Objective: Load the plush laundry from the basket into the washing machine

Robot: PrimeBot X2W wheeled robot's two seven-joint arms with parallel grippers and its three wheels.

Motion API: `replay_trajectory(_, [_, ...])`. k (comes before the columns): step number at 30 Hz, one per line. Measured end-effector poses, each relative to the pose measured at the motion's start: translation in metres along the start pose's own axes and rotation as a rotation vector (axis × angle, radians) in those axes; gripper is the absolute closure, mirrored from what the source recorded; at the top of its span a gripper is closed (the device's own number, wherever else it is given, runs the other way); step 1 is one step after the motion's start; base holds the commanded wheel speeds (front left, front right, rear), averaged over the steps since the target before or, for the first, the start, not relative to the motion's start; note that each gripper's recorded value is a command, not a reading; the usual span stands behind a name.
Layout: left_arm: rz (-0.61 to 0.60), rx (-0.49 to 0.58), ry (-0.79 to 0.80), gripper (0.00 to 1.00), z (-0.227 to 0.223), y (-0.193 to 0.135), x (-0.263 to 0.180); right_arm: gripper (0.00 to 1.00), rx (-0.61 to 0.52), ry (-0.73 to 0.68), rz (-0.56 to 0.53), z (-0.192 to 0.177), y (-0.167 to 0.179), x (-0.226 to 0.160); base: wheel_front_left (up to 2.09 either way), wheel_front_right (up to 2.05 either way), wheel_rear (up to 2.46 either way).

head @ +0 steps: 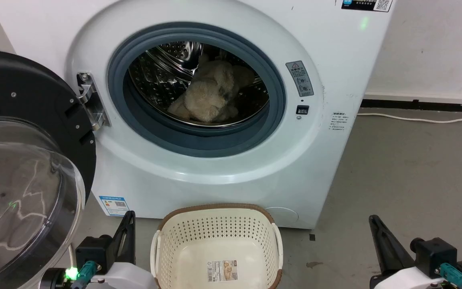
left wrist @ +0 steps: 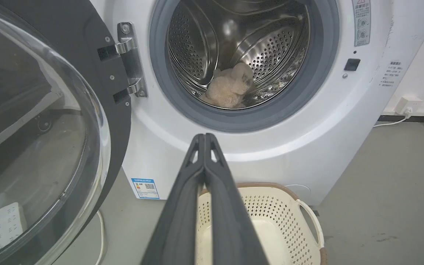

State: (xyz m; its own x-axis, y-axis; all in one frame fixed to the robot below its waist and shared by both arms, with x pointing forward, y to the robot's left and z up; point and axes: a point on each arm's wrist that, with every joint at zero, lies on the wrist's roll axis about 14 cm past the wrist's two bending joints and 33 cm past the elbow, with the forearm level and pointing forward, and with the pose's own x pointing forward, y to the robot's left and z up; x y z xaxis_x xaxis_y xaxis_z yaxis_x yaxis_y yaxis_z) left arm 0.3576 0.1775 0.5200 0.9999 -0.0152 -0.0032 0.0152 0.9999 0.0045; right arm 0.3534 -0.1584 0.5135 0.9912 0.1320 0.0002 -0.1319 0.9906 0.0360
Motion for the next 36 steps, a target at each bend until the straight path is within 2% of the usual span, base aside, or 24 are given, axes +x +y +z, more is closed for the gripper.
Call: replay_trajectory(36, [0.018,0.038,0.017,1.0,0.001,0.001,0.012,1.0,-0.075,0.022,-0.002,0.008,-0.003,0.015,0.0,0.0,0.0])
